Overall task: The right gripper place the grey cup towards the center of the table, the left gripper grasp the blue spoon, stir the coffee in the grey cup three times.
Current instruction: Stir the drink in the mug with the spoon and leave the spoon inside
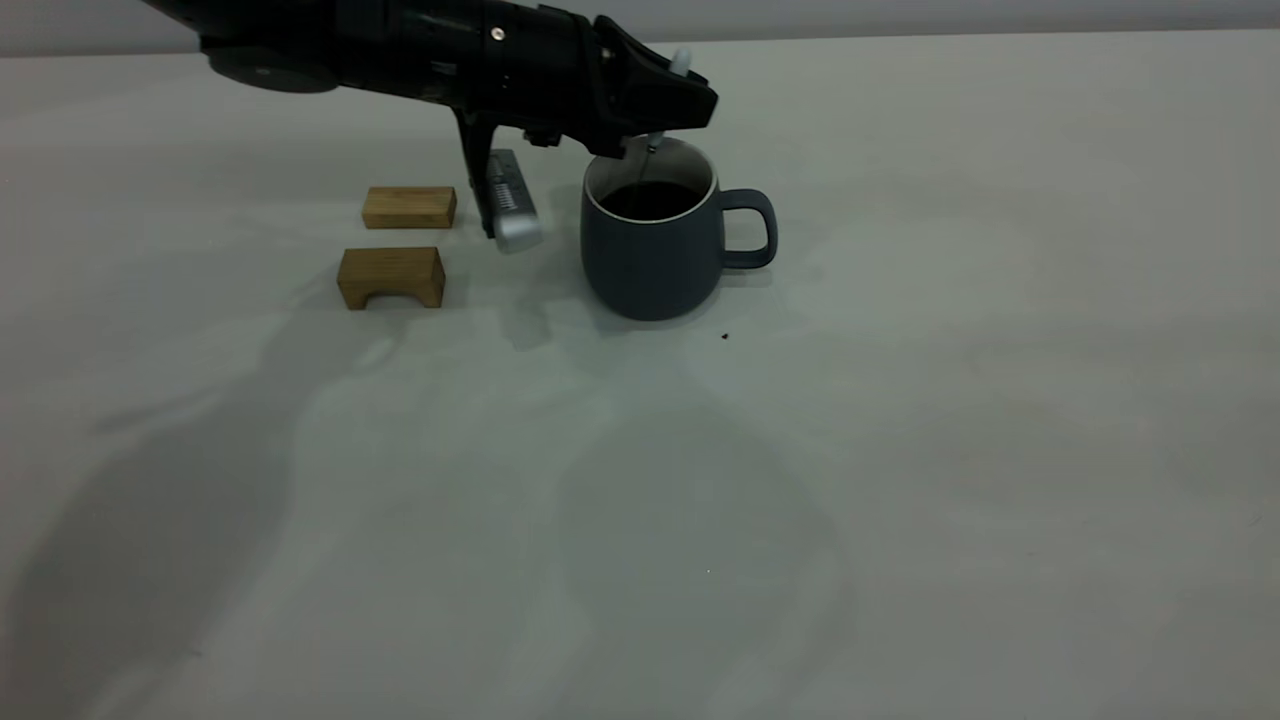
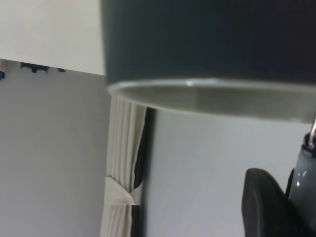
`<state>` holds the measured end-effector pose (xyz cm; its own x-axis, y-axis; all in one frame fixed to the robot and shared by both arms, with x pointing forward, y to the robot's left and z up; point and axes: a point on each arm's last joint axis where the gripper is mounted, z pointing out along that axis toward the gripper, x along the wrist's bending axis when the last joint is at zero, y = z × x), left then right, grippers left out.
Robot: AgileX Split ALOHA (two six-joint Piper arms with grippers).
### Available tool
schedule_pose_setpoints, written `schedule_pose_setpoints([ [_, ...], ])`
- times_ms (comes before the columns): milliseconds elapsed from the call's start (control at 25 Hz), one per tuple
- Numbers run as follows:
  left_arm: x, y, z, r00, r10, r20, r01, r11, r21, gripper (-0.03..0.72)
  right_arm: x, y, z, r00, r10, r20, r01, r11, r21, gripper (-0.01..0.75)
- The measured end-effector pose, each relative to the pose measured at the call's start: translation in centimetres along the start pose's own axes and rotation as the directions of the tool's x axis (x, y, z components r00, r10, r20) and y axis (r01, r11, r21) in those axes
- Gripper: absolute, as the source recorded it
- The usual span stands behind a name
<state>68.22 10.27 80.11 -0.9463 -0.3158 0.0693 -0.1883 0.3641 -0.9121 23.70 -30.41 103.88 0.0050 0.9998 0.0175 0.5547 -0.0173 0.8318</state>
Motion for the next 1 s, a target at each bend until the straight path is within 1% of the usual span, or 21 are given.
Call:
schedule_pose_setpoints([
  [200, 0.9, -0.4, 0.8, 1.0, 0.011, -0.027, -0.011, 1.0, 0.003, 0.131, 0.0, 0.0, 0.0, 1.0, 0.0, 0.0, 0.0, 1.0, 0.0, 0.527],
  [440, 2.0, -1.0, 1.1, 0.992, 0.031, -0.124, -0.024, 0.998, 0.056, 0.13, 0.0, 0.0, 0.0, 1.0, 0.0, 0.0, 0.0, 1.0, 0.0, 0.527],
  [640, 2.0, -0.5, 0.5, 0.984, 0.063, -0.167, -0.057, 0.998, 0.038, 0.129, 0.0, 0.0, 0.0, 1.0, 0.0, 0.0, 0.0, 1.0, 0.0, 0.527],
  [840, 0.6, 0.1, -1.0, 0.99, 0.051, -0.133, -0.047, 0.998, 0.033, 0.127, 0.0, 0.0, 0.0, 1.0, 0.0, 0.0, 0.0, 1.0, 0.0, 0.527],
  [1000, -0.2, -0.1, -1.2, 0.998, 0.006, -0.063, -0.002, 0.998, 0.06, 0.127, 0.0, 0.0, 0.0, 1.0, 0.0, 0.0, 0.0, 1.0, 0.0, 0.527],
])
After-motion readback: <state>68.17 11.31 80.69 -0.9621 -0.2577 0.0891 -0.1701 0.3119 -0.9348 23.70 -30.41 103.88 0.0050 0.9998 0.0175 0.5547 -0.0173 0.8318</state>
